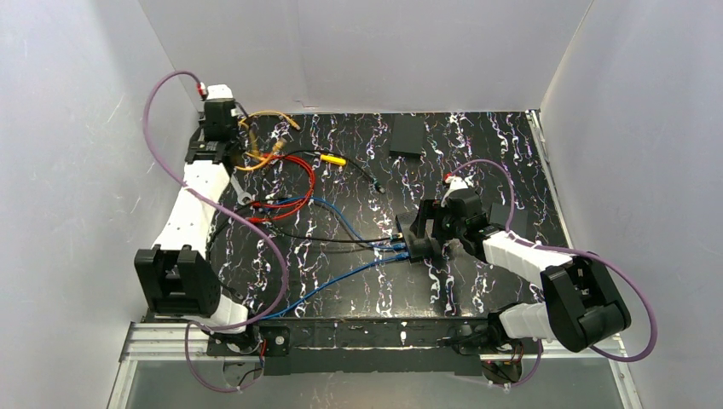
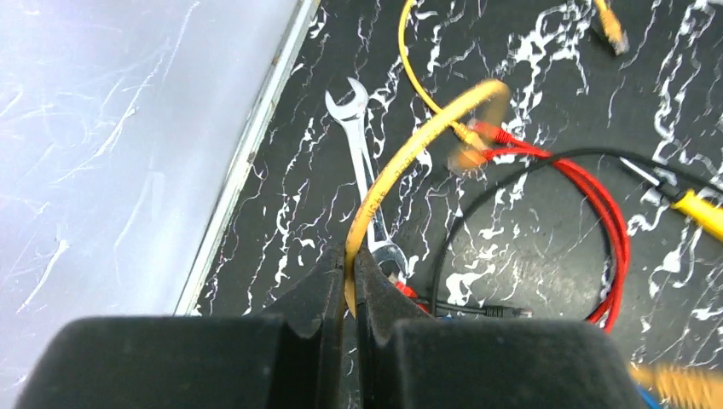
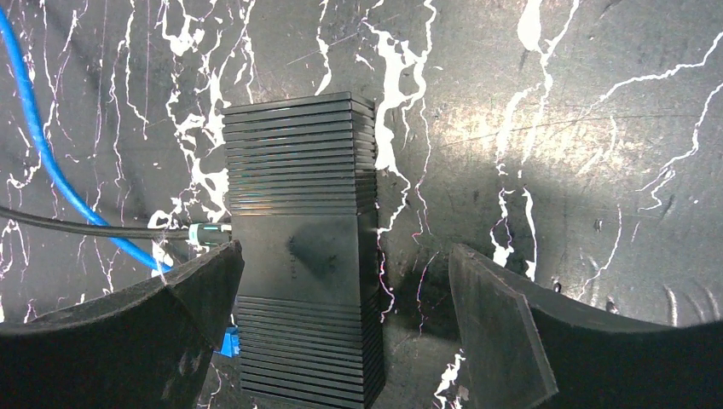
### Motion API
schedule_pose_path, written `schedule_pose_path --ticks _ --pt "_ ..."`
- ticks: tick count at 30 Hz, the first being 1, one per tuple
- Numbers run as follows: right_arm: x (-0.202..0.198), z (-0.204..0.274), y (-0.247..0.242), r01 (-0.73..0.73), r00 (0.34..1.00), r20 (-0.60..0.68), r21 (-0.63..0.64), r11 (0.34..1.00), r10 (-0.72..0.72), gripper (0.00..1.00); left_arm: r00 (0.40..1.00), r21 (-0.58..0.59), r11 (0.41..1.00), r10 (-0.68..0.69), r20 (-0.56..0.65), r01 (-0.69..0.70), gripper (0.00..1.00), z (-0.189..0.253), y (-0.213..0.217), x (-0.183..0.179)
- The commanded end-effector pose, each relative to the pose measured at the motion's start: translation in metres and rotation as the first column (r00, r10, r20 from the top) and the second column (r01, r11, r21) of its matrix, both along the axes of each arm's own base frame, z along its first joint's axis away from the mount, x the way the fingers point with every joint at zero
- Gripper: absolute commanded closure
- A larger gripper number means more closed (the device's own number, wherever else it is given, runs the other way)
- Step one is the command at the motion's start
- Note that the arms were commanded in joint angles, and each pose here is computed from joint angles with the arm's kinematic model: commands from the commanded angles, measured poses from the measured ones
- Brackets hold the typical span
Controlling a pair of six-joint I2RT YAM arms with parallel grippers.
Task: Insert the plug into the switch port
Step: Pick up the connector from the center of the board.
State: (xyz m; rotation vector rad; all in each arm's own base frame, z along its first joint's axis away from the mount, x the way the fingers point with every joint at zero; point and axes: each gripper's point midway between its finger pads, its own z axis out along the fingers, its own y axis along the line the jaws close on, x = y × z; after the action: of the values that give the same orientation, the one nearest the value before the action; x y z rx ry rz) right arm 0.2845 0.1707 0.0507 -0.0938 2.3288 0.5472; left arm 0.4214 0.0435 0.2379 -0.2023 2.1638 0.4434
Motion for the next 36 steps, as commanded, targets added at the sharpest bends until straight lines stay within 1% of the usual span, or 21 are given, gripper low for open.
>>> schedule_pose_path --ticks 1,3,5,9,11,16,20,24,29,33,36 --pt "0.004 0.002 0.005 -0.012 1.0 0.019 0.014 1.0 0.012 0.02 1.0 -0.15 0.989 -0.009 0.015 0.011 1.0 -0.005 -0.013 -0.003" --pt "0.004 0.001 0.005 -0.013 1.0 0.017 0.015 1.0 0.013 0.02 1.0 -0.169 0.986 -0.015 0.008 0.016 1.0 -0.004 -0.017 -0.002" --pt "0.004 0.001 0.005 -0.015 1.0 0.016 0.015 1.0 0.015 0.02 0.999 -0.162 0.986 -0.042 0.013 0.044 1.0 -0.004 -0.02 -0.001" --pt "0.003 0.0 0.007 -0.021 1.0 0.011 0.02 1.0 0.021 0.02 0.982 -0.096 0.978 -0.187 0.011 0.187 1.0 0.001 -0.047 0.0" --pt "0.003 0.001 0.008 -0.023 1.0 0.014 0.024 0.999 0.023 0.02 0.97 -0.088 0.966 -0.242 0.023 0.243 1.0 0.005 -0.063 -0.001" --pt "0.003 0.003 0.008 -0.028 0.999 0.018 0.028 0.999 0.028 0.02 0.927 -0.009 0.927 -0.375 0.026 0.375 1.0 0.018 -0.092 -0.01" --pt "0.002 0.008 0.012 -0.048 0.998 0.033 0.045 0.998 0.046 0.02 0.861 0.048 0.86 -0.509 -0.002 0.509 1.0 0.023 -0.127 -0.022" --pt "0.002 0.012 0.015 -0.07 0.997 0.049 0.061 0.996 0.067 0.03 0.794 0.117 0.787 -0.607 -0.033 0.606 1.0 0.026 -0.155 -0.041" --pt "0.0 0.017 0.02 -0.097 0.993 0.067 0.083 0.992 0.092 0.04 0.702 0.142 0.692 -0.711 -0.033 0.708 1.0 0.024 -0.179 -0.071" --pt "0.001 0.018 0.019 -0.09 0.994 0.07 0.079 0.993 0.084 0.04 0.584 0.182 0.57 -0.811 -0.033 0.801 1.0 0.016 -0.196 -0.098" --pt "0.002 0.016 0.016 -0.075 0.995 0.065 0.067 0.995 0.071 0.04 0.465 0.213 0.447 -0.885 -0.039 0.869 1.0 0.007 -0.209 -0.121"
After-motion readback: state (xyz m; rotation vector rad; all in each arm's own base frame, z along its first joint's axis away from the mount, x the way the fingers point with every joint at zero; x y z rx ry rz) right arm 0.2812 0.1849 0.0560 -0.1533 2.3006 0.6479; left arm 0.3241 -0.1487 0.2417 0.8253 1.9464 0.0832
